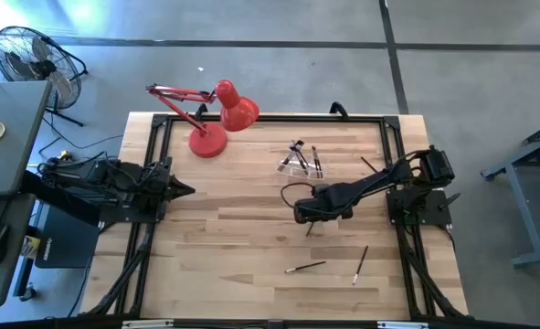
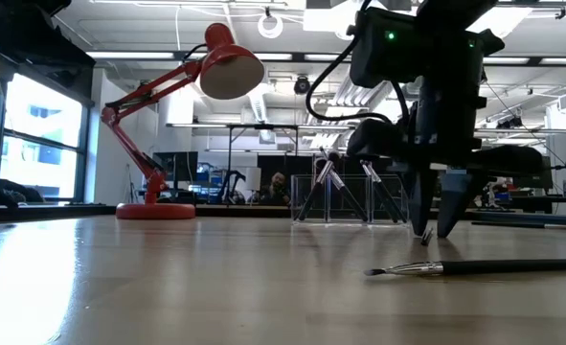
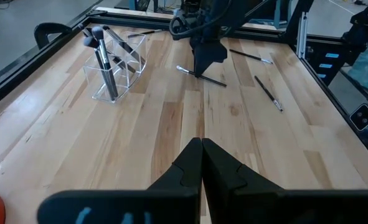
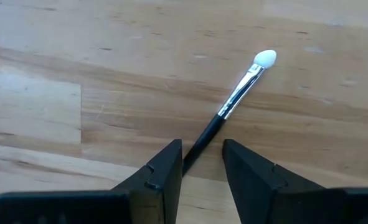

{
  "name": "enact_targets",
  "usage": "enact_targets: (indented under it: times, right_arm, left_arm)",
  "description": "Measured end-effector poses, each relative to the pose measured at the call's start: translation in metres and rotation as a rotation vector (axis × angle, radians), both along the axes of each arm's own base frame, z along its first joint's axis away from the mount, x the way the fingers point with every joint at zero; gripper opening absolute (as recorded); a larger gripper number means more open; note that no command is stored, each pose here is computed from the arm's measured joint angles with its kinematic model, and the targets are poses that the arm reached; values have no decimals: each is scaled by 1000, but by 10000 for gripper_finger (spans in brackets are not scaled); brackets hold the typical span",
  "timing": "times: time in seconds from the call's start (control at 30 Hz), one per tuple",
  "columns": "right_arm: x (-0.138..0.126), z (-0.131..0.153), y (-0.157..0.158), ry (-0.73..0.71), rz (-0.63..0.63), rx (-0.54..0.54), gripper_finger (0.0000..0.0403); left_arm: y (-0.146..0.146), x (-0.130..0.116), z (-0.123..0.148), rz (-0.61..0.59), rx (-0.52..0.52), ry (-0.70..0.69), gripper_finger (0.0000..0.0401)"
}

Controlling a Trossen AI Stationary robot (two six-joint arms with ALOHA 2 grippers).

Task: Put items in baskets/containers
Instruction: Put the eyeshadow brush into the transparent organizer

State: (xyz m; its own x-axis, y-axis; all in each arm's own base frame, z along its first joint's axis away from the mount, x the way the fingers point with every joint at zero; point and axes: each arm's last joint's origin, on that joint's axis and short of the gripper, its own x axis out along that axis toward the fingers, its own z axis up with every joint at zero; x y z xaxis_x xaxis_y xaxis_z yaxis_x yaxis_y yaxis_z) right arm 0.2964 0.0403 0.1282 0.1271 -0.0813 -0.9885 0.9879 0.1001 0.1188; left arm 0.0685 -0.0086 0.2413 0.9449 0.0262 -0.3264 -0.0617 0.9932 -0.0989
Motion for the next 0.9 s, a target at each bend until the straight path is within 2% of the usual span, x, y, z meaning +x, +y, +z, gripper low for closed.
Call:
enact_targets:
  times: [0.67, 0.77, 0.9]
  right_arm:
    - [0, -1, 0, 6, 56, -11, 114]
    - [0, -1, 0, 14, 113, -7, 91]
    - [-1, -1, 0, 27, 223, -4, 28]
  left_arm:
    - [0, 0, 0, 0, 0, 0, 1]
    - [0, 0, 0, 0, 0, 0, 1]
    - [0, 0, 0, 0, 0, 0, 1]
